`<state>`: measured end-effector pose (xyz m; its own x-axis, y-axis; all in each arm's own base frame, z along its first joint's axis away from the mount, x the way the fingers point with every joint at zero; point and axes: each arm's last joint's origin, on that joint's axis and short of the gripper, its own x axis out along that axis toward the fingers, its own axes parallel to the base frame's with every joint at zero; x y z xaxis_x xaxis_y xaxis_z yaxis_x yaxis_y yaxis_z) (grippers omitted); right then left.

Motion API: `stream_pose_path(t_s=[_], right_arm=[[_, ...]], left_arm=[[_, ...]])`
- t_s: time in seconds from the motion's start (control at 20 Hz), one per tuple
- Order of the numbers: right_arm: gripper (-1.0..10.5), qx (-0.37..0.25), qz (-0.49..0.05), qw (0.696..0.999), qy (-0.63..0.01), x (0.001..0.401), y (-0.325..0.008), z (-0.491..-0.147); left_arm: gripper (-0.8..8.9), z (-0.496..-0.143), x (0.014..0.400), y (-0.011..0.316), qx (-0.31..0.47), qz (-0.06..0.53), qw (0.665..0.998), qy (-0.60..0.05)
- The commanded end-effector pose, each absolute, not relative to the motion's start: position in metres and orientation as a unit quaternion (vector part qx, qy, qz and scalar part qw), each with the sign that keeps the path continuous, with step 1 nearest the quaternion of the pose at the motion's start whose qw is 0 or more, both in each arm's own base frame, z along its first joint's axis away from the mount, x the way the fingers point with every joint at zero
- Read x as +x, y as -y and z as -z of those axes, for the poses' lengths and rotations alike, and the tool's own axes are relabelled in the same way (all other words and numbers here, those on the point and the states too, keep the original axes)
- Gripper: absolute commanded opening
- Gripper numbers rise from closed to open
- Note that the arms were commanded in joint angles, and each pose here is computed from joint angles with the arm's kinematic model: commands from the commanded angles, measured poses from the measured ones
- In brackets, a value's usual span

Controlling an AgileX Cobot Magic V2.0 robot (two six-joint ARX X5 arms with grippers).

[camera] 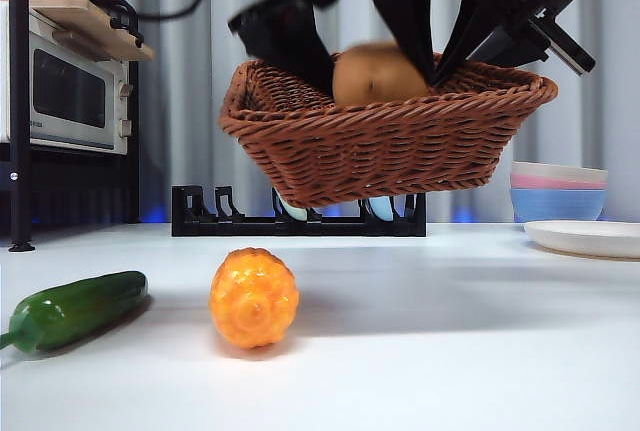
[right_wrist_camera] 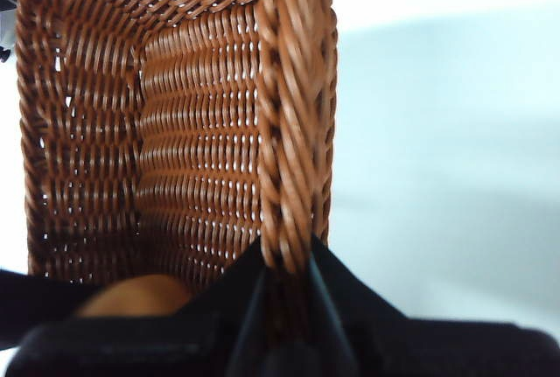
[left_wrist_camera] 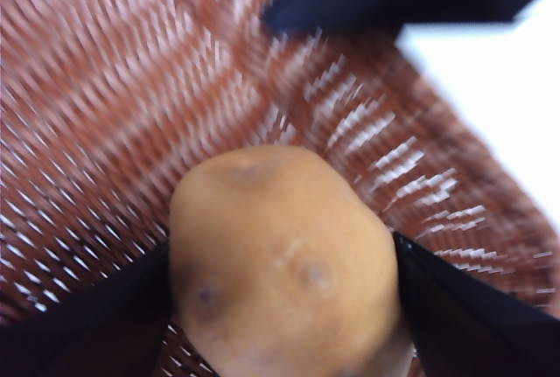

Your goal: Pick up the basket,pick up the corn from the table,pick up the potato from the table,pick up the cucumber from the table,put all items into the basket

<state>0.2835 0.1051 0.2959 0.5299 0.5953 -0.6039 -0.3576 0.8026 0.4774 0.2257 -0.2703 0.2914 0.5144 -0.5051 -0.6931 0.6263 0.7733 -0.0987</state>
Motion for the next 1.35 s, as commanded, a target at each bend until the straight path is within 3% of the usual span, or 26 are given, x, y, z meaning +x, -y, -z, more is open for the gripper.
stream_pose_path(t_s=[0.05, 0.15, 0.2, 0.55, 0.75, 0.95, 1.15, 1.35], right_arm=[[-0.1, 0.159, -0.277, 0.859, -0.401, 0.283, -0.105, -0.297], [-0.1, 0.159, -0.277, 0.858, -0.402, 0.283, -0.105, -0.296], [-0.1, 0.159, -0.277, 0.858, -0.402, 0.283, -0.105, -0.296], [-0.1, 0.159, -0.277, 0.858, -0.402, 0.283, -0.105, -0.296], [-0.1, 0.159, -0.277, 0.858, -0.402, 0.283, -0.105, -0.296], [-0.1, 0.158, -0.276, 0.859, -0.401, 0.283, -0.105, -0.296], [-0.1, 0.157, -0.276, 0.859, -0.401, 0.283, -0.105, -0.296], [-0.1, 0.155, -0.277, 0.86, -0.4, 0.283, -0.105, -0.296]], left_arm=[[1.36, -0.287, 0.225, 0.272, 0.085, 0.325, 0.864, -0.374], [4.93, -0.287, 0.225, 0.273, 0.084, 0.327, 0.864, -0.372], [5.47, -0.287, 0.225, 0.273, 0.085, 0.327, 0.864, -0.373], [5.43, -0.296, 0.218, 0.266, 0.089, 0.331, 0.86, -0.377], [5.43, -0.352, 0.184, 0.225, 0.071, 0.338, 0.873, -0.344], [5.43, -0.397, 0.135, 0.164, 0.05, 0.344, 0.884, -0.313], [5.43, -0.401, 0.101, 0.117, 0.055, 0.28, 0.887, -0.363], [5.43, -0.378, 0.095, 0.103, 0.092, 0.166, 0.883, -0.43]])
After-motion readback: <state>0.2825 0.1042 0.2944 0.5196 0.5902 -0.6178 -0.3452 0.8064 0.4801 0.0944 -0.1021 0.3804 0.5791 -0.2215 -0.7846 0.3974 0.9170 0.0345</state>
